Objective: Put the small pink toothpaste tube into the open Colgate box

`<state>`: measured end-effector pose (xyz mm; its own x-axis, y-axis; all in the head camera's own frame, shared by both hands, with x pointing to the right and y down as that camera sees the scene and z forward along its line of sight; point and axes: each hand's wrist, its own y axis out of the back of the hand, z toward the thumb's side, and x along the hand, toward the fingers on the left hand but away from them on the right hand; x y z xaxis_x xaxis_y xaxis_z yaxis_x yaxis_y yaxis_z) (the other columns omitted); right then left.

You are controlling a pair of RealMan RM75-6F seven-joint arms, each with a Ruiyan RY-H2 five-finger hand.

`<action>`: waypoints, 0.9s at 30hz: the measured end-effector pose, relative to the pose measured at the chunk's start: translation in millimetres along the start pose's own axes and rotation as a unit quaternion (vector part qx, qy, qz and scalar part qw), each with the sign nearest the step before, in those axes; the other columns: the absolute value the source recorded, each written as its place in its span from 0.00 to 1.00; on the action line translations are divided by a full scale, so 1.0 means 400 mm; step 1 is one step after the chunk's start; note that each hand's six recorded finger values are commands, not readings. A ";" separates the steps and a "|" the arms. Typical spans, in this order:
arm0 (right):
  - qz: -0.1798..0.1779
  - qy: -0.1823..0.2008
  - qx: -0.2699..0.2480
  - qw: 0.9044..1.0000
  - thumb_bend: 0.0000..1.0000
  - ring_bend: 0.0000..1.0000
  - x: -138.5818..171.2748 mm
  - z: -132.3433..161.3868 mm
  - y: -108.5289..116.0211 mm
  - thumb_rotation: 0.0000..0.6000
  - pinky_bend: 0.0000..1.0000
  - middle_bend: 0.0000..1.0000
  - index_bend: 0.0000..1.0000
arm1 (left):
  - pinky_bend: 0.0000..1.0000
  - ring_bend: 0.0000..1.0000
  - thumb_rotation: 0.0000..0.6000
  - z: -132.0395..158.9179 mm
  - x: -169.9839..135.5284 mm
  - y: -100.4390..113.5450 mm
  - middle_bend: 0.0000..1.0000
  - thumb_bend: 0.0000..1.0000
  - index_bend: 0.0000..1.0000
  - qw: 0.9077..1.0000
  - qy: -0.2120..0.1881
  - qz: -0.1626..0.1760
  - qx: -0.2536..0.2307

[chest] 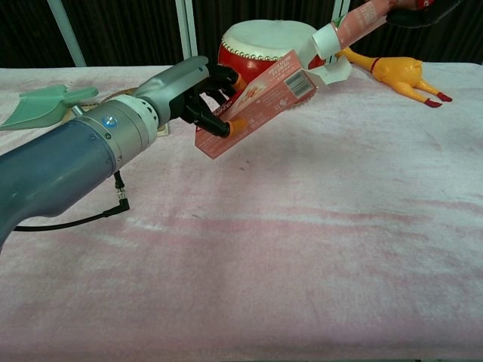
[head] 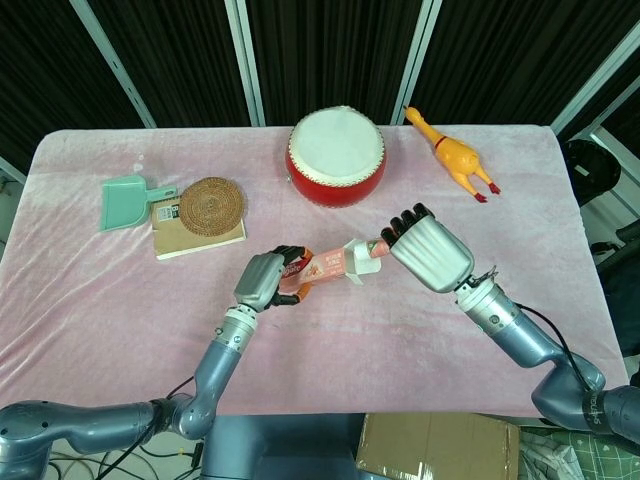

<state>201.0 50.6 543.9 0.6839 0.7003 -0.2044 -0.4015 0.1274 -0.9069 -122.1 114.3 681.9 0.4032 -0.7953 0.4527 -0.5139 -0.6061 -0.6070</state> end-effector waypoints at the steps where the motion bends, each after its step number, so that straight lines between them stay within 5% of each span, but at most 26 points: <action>1: 0.000 0.002 0.004 1.000 0.41 0.53 0.001 0.001 0.000 1.00 0.56 0.59 0.67 | 0.40 0.25 1.00 -0.001 0.000 0.000 0.33 0.46 0.41 1.000 0.002 0.000 -0.002; 27: -0.011 0.041 0.040 0.998 0.42 0.53 0.004 0.038 0.002 1.00 0.56 0.59 0.67 | 0.40 0.25 1.00 0.019 -0.011 -0.010 0.33 0.46 0.41 1.000 0.006 -0.010 -0.019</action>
<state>192.8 62.4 548.5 0.7386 0.6380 -0.2178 -0.4320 0.2000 -0.8794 -116.2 120.2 677.4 0.4050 -0.7834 0.4715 -0.5340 -0.6212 -0.5735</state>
